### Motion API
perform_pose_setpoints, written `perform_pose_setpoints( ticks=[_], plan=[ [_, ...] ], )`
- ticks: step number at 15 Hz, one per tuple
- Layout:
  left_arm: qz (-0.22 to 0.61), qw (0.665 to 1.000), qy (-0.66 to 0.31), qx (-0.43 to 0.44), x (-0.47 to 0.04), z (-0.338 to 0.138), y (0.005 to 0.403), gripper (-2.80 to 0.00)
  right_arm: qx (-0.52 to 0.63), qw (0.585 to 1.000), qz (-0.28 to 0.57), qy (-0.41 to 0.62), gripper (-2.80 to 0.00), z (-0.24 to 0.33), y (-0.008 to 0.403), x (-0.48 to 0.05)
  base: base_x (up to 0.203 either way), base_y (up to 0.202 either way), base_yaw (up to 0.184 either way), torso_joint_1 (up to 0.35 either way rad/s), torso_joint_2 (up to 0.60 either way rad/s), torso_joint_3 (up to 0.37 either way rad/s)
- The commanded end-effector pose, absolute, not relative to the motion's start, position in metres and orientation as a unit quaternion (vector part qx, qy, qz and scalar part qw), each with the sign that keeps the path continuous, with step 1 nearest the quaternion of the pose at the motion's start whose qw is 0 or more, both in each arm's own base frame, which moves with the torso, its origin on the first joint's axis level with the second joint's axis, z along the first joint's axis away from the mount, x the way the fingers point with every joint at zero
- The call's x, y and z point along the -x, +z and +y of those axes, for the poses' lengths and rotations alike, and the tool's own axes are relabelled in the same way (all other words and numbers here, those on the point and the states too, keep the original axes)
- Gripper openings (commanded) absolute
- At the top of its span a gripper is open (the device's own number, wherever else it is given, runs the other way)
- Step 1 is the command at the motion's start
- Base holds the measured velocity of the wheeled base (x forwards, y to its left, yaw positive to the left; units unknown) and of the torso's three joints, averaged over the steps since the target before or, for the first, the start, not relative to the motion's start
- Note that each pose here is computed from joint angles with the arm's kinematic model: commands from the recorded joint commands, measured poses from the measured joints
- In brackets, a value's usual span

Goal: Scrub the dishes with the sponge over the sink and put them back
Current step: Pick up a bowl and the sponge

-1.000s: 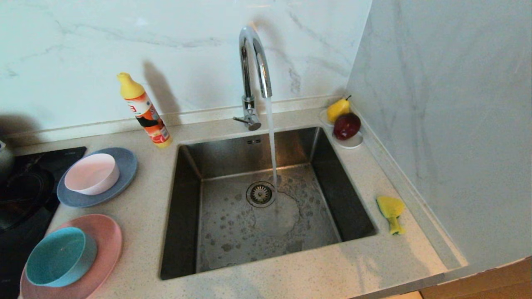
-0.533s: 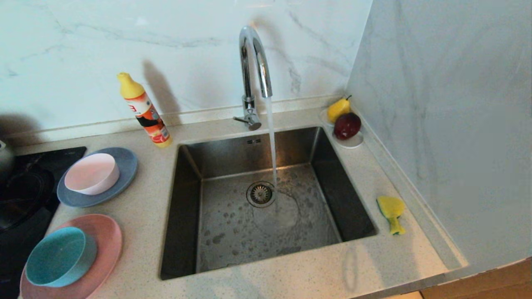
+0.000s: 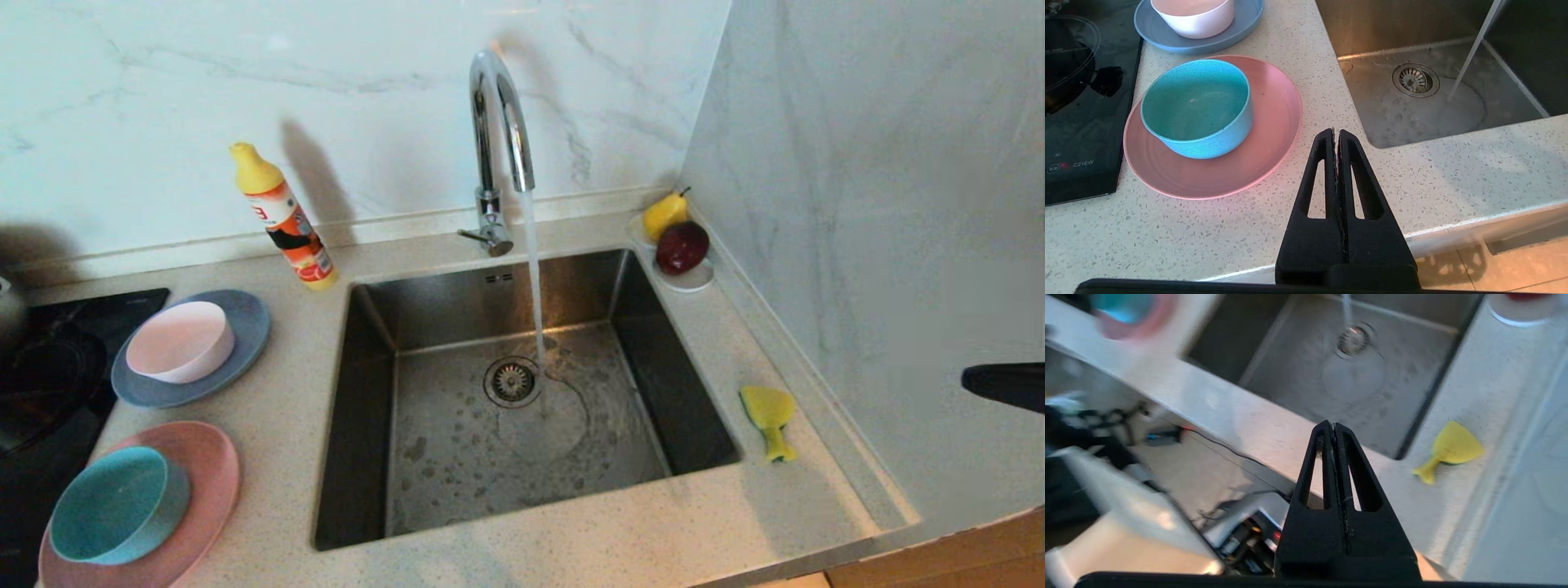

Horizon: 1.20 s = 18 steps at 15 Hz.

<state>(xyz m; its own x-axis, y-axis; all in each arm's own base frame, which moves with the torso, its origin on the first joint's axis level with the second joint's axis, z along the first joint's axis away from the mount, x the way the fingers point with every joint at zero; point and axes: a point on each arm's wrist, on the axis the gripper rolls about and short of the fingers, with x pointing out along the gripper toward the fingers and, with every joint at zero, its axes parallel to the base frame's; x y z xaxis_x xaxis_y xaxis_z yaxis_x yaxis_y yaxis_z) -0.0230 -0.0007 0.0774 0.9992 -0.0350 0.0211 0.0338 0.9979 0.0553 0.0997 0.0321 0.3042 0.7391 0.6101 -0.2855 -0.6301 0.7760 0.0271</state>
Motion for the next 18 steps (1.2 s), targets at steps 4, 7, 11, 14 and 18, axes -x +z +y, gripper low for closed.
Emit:
perform_pose_setpoints(
  ticks=[4, 7, 11, 14, 18],
  plan=[
    [-0.001, 0.999, -0.018, -0.028, 0.021, -0.001, 0.072, -2.8, 0.064, 0.943, 0.217, 0.245, -2.8, 0.065, 0.282, -0.152, 0.0, 0.0, 0.0, 0.0, 0.0, 0.0],
    [-0.001, 0.999, -0.018, -0.028, 0.021, -0.001, 0.072, -2.8, 0.061, 0.946, 0.254, 0.191, -2.8, 0.073, 0.267, -0.172, 0.0, 0.0, 0.0, 0.0, 0.0, 0.0],
    [-0.001, 0.999, -0.018, -0.028, 0.021, -0.001, 0.072, -2.8, 0.071, 0.946, 0.287, 0.133, -2.8, 0.078, 0.236, -0.19, 0.0, 0.0, 0.0, 0.0, 0.0, 0.0],
    [-0.001, 0.999, -0.018, -0.028, 0.021, -0.001, 0.072, -2.8, 0.086, 0.942, 0.31, 0.098, -2.8, 0.079, 0.209, -0.197, 0.0, 0.0, 0.0, 0.0, 0.0, 0.0],
    [-0.001, 0.999, -0.018, -0.028, 0.021, -0.001, 0.072, -2.8, 0.092, 0.94, 0.323, 0.062, -2.8, 0.082, 0.187, -0.207, 0.0, 0.0, 0.0, 0.0, 0.0, 0.0]
  ],
)
